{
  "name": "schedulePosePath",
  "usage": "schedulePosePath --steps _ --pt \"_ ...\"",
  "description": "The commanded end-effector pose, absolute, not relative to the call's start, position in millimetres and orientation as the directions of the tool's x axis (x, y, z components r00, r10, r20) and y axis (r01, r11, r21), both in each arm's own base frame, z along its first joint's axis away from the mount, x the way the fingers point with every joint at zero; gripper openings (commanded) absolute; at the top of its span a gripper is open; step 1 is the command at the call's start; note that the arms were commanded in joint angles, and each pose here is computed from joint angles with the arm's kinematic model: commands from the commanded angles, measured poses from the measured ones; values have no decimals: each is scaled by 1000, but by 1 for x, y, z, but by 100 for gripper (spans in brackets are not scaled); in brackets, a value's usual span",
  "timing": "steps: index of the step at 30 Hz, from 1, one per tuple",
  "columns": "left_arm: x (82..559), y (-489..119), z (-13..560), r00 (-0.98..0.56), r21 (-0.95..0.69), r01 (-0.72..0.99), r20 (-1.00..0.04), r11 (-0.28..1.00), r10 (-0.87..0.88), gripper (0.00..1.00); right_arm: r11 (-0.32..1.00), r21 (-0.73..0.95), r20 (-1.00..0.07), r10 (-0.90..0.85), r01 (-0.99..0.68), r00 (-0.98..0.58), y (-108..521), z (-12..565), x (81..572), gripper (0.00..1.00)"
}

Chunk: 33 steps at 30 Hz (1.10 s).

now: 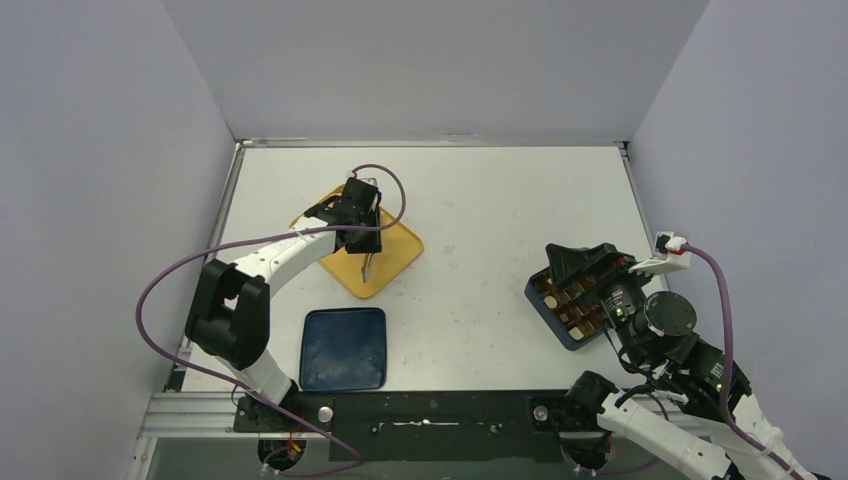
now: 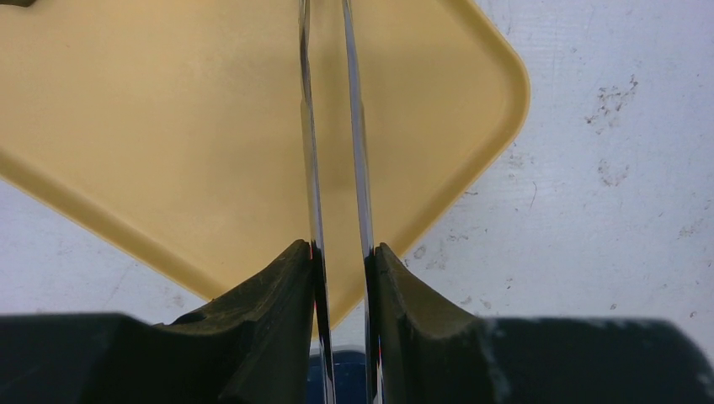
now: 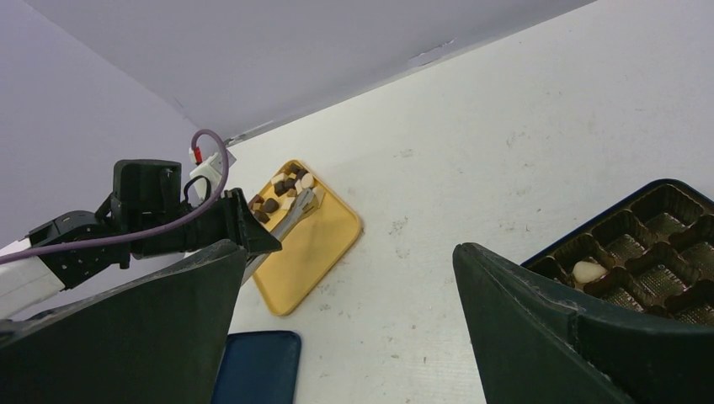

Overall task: Pack the chocolate
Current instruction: Pick up the fake chocolate from the plate.

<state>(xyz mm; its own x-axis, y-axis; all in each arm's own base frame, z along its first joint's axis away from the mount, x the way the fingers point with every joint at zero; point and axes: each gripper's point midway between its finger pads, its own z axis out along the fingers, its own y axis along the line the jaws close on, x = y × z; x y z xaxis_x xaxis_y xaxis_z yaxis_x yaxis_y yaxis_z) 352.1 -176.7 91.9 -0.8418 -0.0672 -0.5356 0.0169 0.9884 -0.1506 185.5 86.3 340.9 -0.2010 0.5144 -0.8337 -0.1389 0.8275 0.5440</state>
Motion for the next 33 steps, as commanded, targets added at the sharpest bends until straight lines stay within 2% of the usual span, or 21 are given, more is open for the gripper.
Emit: schedulePosePath --steps 1,11,19,33 --pt "361 -181 129 -797 -198 40 -597 979 -89 26 817 558 -828 535 -144 -167 81 356 184 100" --pt "352 -186 160 -770 -252 87 -631 964 -95 23 815 560 -826 535 -149 -176 86 354 187 100" --pt "345 -217 186 -751 -374 201 -653 906 -103 21 816 559 -825 531 -143 -193 92 346 190 100" --pt "296 -367 224 -674 -438 514 -738 738 32 22 811 570 -817 544 -130 -192 93 343 193 100"
